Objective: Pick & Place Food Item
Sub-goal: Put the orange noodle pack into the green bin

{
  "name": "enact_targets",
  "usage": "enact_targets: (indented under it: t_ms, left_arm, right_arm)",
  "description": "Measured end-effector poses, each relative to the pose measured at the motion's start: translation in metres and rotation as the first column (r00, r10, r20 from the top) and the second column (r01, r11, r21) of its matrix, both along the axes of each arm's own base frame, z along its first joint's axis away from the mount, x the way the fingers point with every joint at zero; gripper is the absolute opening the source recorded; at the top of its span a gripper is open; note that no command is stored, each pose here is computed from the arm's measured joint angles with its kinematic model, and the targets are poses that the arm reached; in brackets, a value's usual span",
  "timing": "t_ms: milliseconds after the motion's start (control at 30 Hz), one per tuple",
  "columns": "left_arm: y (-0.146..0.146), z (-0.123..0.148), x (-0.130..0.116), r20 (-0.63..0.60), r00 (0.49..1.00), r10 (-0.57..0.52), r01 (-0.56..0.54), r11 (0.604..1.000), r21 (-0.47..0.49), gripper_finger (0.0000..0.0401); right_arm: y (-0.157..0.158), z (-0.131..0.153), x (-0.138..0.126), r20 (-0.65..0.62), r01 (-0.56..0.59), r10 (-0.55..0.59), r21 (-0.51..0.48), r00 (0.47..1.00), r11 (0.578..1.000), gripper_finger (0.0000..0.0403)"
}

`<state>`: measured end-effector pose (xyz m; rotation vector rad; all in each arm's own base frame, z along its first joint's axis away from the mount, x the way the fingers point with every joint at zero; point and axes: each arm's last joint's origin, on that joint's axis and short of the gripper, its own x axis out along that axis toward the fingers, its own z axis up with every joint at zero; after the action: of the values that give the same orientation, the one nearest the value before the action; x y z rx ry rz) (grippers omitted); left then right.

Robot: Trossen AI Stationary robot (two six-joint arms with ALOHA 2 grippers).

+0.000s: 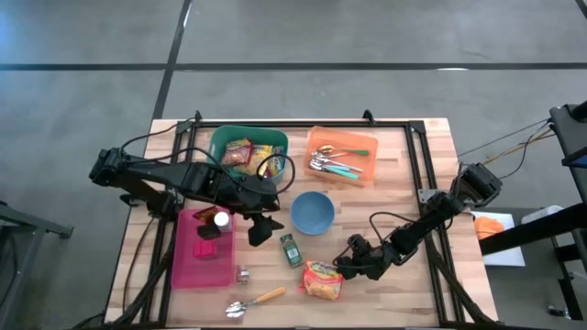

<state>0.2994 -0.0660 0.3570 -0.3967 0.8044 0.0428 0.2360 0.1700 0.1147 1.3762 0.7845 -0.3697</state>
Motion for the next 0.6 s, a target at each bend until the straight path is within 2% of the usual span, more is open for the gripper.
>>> enact_targets:
  t_ms: [233, 600]
  left_arm:
    - [0.000, 0.000, 0.000, -0.001, 1.000, 0.001, -0.001, 1.000, -0.005, 0.0276]
    - [0.000, 0.000, 0.000, -0.005, 1.000, 0.007, -0.007, 1.000, -0.022, 0.0276]
  right_arm:
    - [0.000, 0.001, 0.000, 0.011, -0.030, 0.030, -0.030, 0.999, 0.999, 0.0015]
    - [0.000, 0.019, -0.001, 0.093, -0.110, 0.118, -0.085, 0.989, 0.990, 0.0010]
